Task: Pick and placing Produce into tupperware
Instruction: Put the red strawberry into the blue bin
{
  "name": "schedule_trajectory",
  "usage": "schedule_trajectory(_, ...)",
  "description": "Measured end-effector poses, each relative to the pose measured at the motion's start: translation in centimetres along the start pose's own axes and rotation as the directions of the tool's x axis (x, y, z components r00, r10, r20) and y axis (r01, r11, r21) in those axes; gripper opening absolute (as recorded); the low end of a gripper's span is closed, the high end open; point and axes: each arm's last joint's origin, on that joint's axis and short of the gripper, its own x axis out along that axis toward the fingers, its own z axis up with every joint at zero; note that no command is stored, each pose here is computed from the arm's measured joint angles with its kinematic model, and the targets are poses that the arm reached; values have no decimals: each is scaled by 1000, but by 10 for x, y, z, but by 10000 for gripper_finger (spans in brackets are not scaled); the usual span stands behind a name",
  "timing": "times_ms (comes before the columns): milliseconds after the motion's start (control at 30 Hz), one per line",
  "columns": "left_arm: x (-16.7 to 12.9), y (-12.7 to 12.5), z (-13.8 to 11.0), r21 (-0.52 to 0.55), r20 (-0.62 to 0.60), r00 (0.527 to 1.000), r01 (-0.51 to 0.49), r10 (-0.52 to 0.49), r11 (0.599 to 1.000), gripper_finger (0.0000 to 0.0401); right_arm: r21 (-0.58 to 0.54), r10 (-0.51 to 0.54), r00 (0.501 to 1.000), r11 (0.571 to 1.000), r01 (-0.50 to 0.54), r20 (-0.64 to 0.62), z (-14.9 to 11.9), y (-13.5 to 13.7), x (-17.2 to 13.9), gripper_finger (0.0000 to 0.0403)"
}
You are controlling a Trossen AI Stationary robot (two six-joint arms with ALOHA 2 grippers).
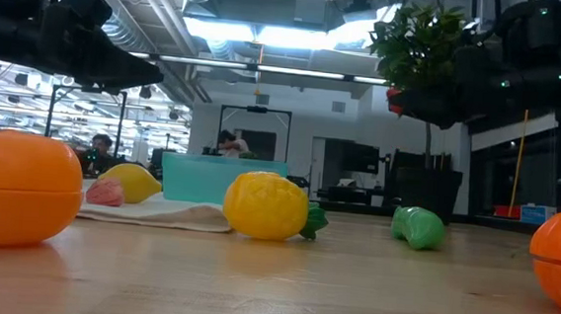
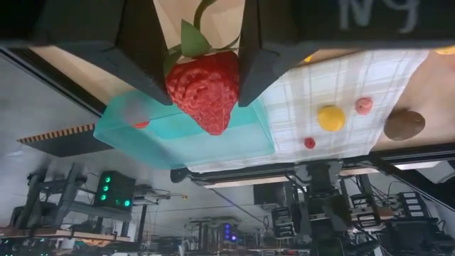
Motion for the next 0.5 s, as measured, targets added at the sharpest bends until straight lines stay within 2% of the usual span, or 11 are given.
schedule_trajectory(267, 0, 0, 0, 1, 0, 1000, 0, 0, 1000, 124, -6, 8, 1000, 1000, -8, 4, 6, 1, 7, 139)
schedule_trajectory(500, 0, 0, 0, 2, 0, 1000, 0, 0, 1000, 124, -68, 22, 999, 997, -25, -43, 14, 5, 40, 139)
